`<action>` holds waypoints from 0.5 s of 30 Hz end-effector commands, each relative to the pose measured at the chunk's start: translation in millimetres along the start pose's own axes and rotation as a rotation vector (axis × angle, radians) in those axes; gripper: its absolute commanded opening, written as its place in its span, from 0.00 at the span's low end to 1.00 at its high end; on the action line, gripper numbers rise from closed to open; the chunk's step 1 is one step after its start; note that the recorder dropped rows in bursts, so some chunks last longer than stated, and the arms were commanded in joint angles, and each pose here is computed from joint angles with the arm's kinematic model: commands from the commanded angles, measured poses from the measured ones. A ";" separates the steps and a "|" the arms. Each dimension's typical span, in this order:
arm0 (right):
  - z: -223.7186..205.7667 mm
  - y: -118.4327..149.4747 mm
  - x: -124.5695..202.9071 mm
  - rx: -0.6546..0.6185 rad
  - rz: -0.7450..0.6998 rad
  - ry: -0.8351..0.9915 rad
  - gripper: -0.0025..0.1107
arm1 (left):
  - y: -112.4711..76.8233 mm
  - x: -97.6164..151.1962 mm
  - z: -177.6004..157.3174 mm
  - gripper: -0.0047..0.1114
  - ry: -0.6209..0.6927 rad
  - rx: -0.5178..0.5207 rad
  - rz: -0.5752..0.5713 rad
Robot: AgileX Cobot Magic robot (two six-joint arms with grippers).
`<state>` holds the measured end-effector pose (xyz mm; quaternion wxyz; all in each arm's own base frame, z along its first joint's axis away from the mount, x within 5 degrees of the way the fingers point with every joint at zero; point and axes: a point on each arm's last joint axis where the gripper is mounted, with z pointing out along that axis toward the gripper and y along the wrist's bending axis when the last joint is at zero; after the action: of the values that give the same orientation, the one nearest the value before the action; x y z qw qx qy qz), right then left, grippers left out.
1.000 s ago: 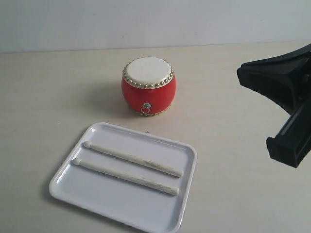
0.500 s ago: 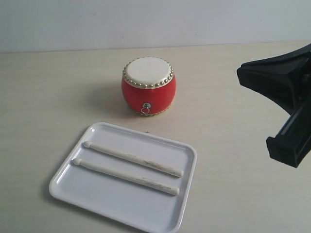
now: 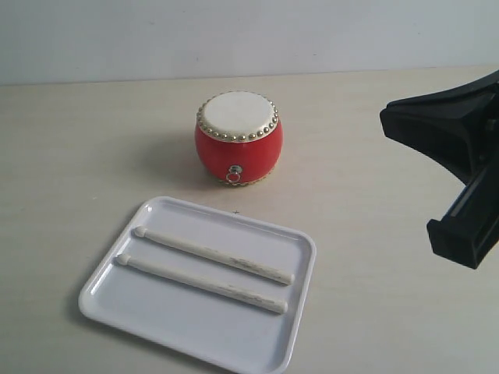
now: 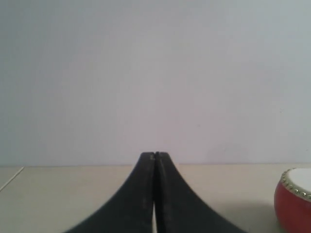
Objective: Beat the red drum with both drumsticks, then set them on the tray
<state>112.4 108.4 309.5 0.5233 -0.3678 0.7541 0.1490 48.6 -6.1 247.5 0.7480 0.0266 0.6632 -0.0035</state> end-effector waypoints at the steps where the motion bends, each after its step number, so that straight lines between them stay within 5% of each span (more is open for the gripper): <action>1: -0.7 -0.8 -0.5 0.005 0.006 -0.017 0.02 | 4.6 14.4 0.8 0.04 0.056 -0.054 -0.047; 8: -0.7 -0.8 -0.5 0.005 0.006 -0.017 0.02 | 5.1 42.0 2.3 0.04 0.126 -0.065 -0.055; 15: -0.7 -0.8 -0.5 0.005 0.006 -0.017 0.02 | 7.2 41.0 2.6 0.04 0.092 -0.092 -0.153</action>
<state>112.4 108.4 309.5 0.5231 -0.3671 0.7545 0.1495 56.7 1.6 206.2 0.7074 -0.0503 0.7046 -0.0251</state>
